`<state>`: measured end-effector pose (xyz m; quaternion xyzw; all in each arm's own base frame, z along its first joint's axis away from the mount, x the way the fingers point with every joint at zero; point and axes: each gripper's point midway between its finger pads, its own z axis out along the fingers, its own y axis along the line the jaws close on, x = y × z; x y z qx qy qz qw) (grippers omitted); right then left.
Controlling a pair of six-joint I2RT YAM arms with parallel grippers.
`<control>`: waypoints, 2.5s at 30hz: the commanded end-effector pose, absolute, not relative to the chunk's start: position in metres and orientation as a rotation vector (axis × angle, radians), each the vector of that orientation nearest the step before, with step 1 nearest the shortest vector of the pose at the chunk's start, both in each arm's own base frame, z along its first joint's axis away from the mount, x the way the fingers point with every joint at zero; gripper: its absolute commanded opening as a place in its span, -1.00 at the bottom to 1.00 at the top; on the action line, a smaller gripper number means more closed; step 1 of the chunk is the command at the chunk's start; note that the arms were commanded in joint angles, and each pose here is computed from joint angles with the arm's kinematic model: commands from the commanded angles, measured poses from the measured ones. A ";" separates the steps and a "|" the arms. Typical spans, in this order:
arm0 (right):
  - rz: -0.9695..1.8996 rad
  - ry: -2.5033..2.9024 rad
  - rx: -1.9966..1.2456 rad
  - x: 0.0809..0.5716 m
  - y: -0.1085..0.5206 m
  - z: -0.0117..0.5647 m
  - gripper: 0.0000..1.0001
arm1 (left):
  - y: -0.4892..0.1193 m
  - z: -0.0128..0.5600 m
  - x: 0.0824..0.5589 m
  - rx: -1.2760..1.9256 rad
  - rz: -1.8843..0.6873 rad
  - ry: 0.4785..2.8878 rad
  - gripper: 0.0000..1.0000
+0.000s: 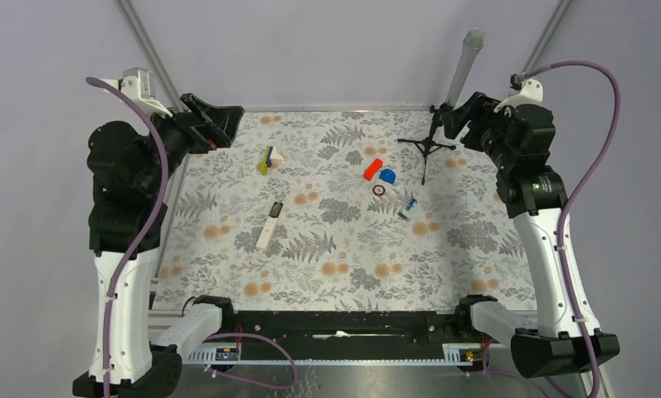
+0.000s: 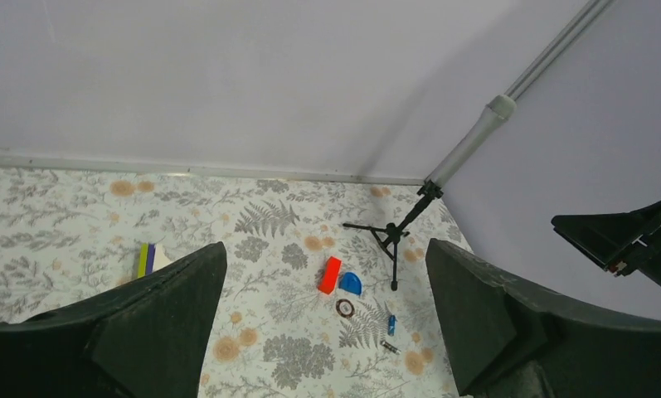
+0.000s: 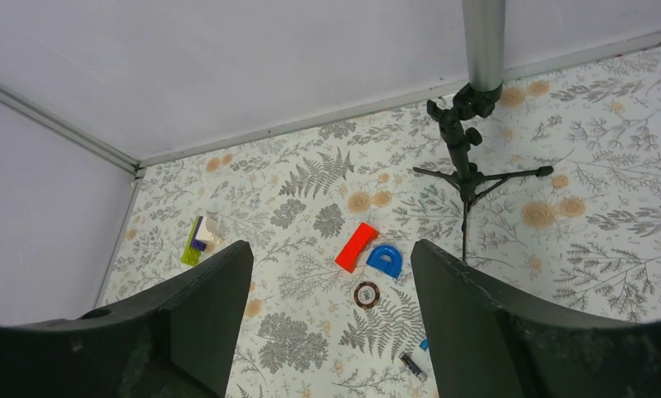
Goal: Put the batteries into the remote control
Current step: Pick up the remote control from the center of the board, then adjust the remote control.
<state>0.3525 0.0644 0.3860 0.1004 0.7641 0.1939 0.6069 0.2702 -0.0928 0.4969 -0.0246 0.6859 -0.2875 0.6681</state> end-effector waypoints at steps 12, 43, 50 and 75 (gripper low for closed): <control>0.520 1.926 0.401 0.348 0.069 0.310 0.53 | -0.040 0.312 0.325 -0.317 -0.295 1.850 0.98; 0.678 2.184 0.331 0.302 0.098 0.228 0.62 | -0.121 0.029 0.292 -0.404 -0.315 2.661 0.38; 0.717 2.211 0.348 0.299 0.103 0.222 0.59 | -0.107 0.026 0.299 -0.421 -0.130 2.664 -0.25; 1.558 1.746 -0.147 0.247 0.320 0.332 0.84 | -0.269 0.390 0.255 0.331 -1.704 1.673 -1.00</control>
